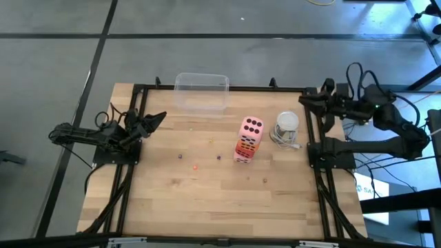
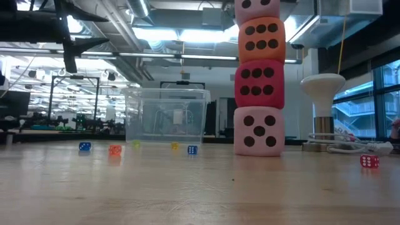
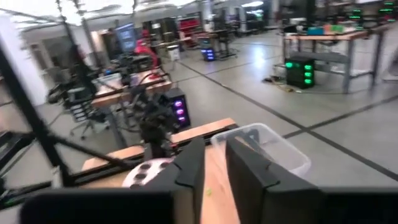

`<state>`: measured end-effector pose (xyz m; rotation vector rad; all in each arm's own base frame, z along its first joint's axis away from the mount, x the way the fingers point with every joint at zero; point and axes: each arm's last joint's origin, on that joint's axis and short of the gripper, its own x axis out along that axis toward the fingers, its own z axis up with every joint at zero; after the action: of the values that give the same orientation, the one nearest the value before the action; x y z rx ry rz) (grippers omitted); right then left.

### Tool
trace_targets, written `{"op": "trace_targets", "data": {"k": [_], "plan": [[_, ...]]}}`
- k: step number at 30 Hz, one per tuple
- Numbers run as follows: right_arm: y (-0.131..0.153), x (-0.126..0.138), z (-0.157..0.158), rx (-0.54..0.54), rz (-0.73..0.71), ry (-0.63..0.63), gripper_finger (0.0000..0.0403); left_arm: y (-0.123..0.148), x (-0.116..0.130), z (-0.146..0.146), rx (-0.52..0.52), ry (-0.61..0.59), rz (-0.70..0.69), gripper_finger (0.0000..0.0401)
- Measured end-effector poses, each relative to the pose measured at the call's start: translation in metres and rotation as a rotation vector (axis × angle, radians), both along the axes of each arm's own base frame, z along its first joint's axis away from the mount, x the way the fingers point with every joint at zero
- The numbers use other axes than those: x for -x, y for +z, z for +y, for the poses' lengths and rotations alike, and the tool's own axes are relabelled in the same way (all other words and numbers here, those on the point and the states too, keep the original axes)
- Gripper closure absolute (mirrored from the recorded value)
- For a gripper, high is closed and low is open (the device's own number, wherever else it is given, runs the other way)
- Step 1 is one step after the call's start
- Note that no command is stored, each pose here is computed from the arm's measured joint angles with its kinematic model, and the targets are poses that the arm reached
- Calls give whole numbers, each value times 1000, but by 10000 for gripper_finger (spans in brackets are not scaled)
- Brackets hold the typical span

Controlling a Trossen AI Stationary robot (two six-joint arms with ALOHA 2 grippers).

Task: Pick & Place Dice
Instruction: Put the top large pink dice into the transparent bin

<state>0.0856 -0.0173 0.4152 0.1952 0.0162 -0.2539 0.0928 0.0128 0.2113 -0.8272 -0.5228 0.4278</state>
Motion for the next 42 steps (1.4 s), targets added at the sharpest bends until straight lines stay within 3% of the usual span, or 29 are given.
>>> {"op": "trace_targets", "data": {"k": [6, 9, 12, 16, 21, 29, 33, 37, 42], "plan": [[11, -17, -3, 156, 66, 5, 241, 8, 1, -2, 6, -109, -92, 213], [19, -20, -4, 249, 84, 11, 203, 23, 4, -3, -39, -110, -69, 213], [27, -21, -4, 276, 103, 14, 181, 49, 6, -3, -98, -105, 25, 213], [34, -23, -4, 309, 175, 44, 173, 89, 6, -4, -162, -119, 235, 213], [41, -29, -1, 437, 273, 105, 177, 125, -5, -5, -239, -153, 500, 213], [47, -51, 5, 605, 393, 222, 177, 148, -38, -7, -348, -183, 664, 213], [45, -64, 5, 641, 520, 249, 168, 146, -49, -7, -319, -183, 689, 208], [38, -75, 5, 764, 662, 236, 142, 143, -56, -5, -230, -175, 665, 192], [38, -83, 10, 874, 696, 226, 120, 144, -64, -1, -148, -154, 609, 173]]}}
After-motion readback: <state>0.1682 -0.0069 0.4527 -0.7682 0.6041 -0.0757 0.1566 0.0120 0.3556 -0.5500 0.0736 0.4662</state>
